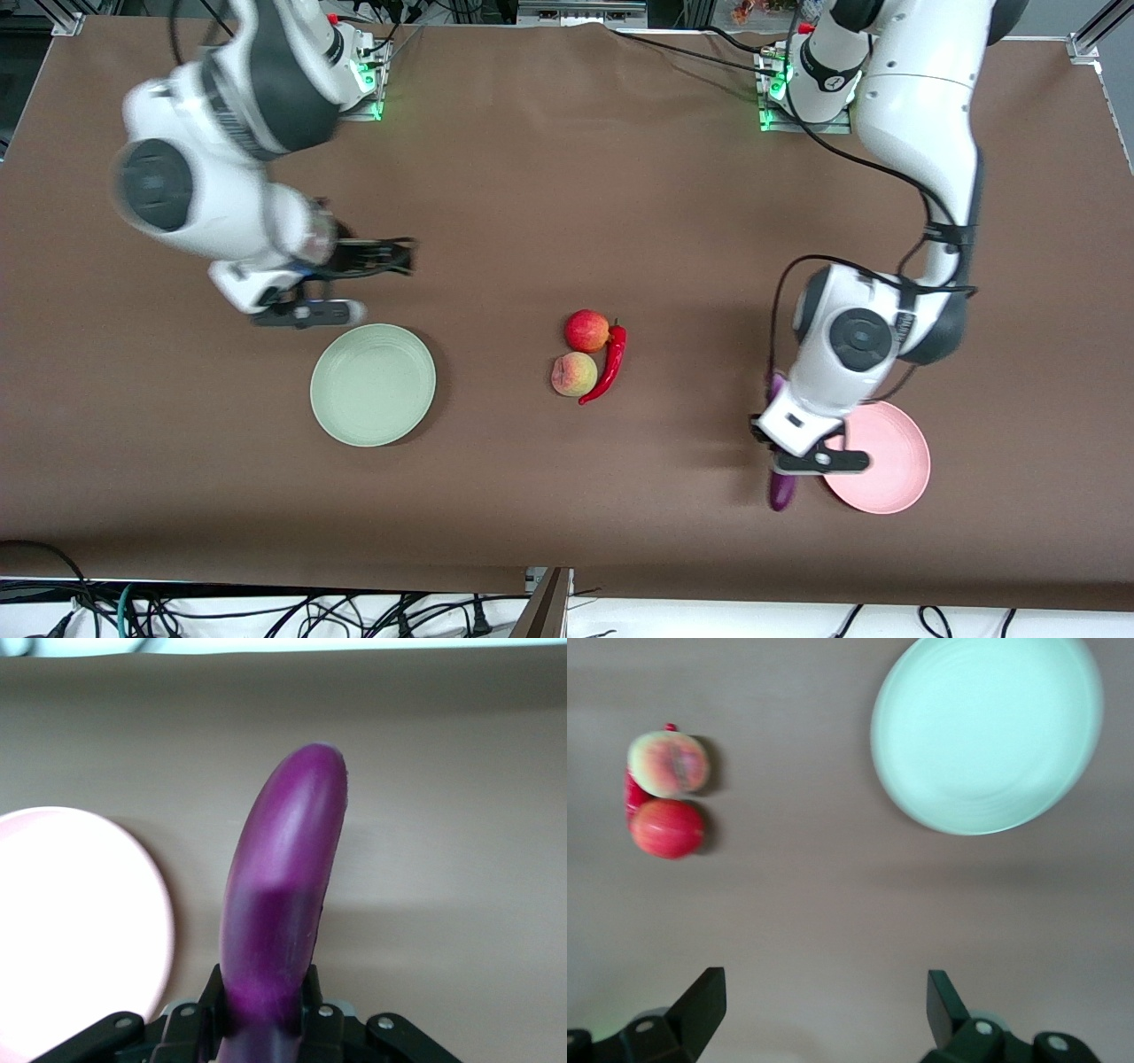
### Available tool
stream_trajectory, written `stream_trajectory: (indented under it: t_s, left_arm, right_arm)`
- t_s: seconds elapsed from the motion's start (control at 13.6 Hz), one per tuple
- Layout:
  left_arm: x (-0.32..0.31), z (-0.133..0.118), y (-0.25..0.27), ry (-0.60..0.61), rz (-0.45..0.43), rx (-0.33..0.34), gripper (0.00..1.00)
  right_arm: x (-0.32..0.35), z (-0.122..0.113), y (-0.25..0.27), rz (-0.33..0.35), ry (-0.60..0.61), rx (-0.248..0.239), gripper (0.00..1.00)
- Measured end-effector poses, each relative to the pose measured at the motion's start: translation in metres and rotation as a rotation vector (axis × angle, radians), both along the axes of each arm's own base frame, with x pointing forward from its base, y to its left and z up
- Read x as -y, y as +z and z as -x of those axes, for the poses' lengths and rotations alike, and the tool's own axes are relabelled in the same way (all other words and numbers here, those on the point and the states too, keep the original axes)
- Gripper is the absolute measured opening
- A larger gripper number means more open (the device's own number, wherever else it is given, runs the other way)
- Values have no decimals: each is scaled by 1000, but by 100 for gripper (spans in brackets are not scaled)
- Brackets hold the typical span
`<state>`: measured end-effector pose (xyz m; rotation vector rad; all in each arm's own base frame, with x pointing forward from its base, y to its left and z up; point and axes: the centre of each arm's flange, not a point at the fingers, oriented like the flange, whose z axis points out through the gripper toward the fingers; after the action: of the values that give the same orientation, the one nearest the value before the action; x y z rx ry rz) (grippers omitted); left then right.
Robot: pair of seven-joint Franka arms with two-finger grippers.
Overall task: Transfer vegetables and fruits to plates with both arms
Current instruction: 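Lower the eggplant onto the pink plate while the right gripper grasps the apple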
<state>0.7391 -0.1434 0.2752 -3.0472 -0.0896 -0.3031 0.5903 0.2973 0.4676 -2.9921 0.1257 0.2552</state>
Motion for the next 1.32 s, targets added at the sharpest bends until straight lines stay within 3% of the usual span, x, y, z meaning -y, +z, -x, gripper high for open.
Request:
stream_trajectory:
  t_s: [0.22, 0.44, 0.73, 1.03, 1.32]
  left_arm:
    - [-82, -10, -4, 71, -15, -10, 36]
    - [-148, -8, -27, 99, -12, -52, 36]
    - [-142, -2, -64, 83, -5, -105, 36]
    - [-139, -1, -72, 85, 4, -114, 36]
    - [-137, -7, -65, 82, 12, -66, 70]
  right_arm:
    - [-123, 37, -45, -20, -151, 61, 100]
    - [-201, 65, -110, -59, -262, 129, 100]
    - [-230, 80, -195, 4, -286, 183, 100]
    - [-237, 85, -222, 19, -261, 211, 100]
    - [-235, 67, -229, 9, -270, 258, 100]
